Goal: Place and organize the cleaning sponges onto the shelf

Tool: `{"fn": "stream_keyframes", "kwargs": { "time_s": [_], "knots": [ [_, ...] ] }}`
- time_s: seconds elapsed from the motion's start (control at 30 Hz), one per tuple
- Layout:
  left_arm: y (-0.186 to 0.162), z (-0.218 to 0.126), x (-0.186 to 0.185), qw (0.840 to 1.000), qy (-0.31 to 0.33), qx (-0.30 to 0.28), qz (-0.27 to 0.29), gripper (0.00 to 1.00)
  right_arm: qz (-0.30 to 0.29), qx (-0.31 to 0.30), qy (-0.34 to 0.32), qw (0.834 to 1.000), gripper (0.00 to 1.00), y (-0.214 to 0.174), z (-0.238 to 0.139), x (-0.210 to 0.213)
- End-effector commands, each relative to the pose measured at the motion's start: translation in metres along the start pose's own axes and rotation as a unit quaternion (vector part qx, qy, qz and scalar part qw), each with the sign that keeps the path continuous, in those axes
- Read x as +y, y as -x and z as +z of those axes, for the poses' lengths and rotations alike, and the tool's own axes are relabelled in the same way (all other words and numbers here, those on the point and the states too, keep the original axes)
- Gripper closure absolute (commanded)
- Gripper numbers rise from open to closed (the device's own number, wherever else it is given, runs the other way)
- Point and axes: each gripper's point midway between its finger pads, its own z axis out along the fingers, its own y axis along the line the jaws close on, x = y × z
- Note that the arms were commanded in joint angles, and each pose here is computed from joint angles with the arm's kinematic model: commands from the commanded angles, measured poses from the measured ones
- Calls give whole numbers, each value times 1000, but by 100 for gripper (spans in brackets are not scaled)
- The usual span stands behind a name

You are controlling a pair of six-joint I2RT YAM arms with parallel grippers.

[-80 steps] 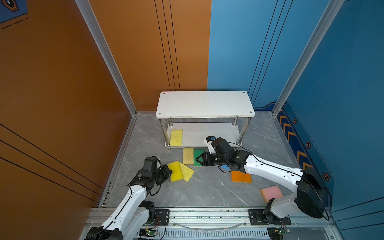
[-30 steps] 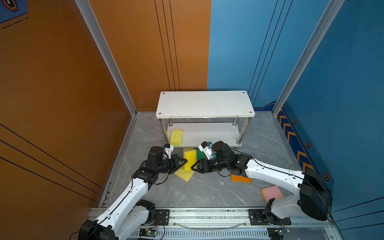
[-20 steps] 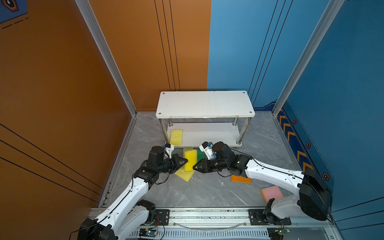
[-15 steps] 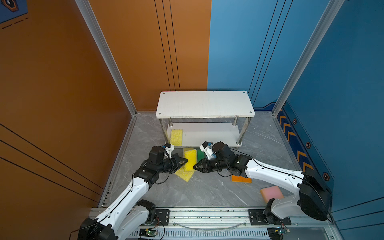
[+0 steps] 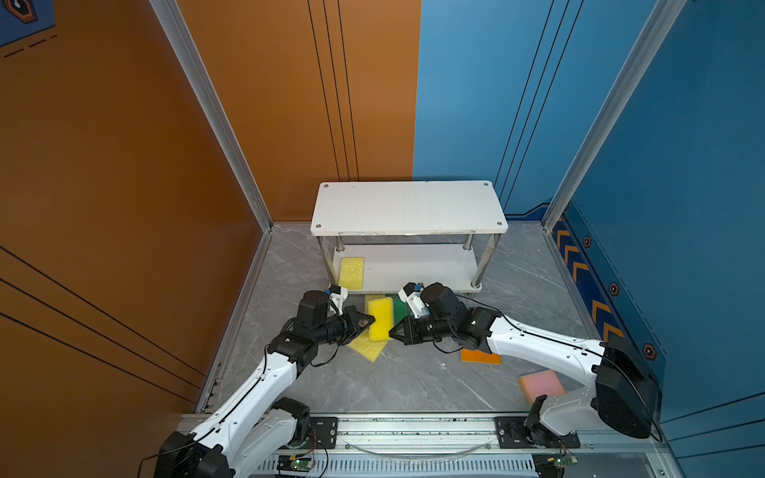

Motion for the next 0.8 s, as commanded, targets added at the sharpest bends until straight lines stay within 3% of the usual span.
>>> {"fn": "stream_keyframes", "kwargs": {
  "time_s": [0.0, 0.17, 0.43, 0.77],
  "knots": [
    [6, -4, -11, 1000, -14, -14, 15, 91, -9, 0, -24, 1000, 99, 1, 2, -4],
    [7, -4, -8, 1000, -12, -13, 13, 84, -8, -1, -29, 1000, 100, 2, 5, -5],
    [8, -6, -5, 1000, -14, -14, 10, 60, -8, -6, -37, 999, 100, 4, 7, -10],
    [10, -8, -1, 1000, -10, -16, 6, 43, -3, -25, -47, 999, 100, 8, 4, -19]
  ]
}}
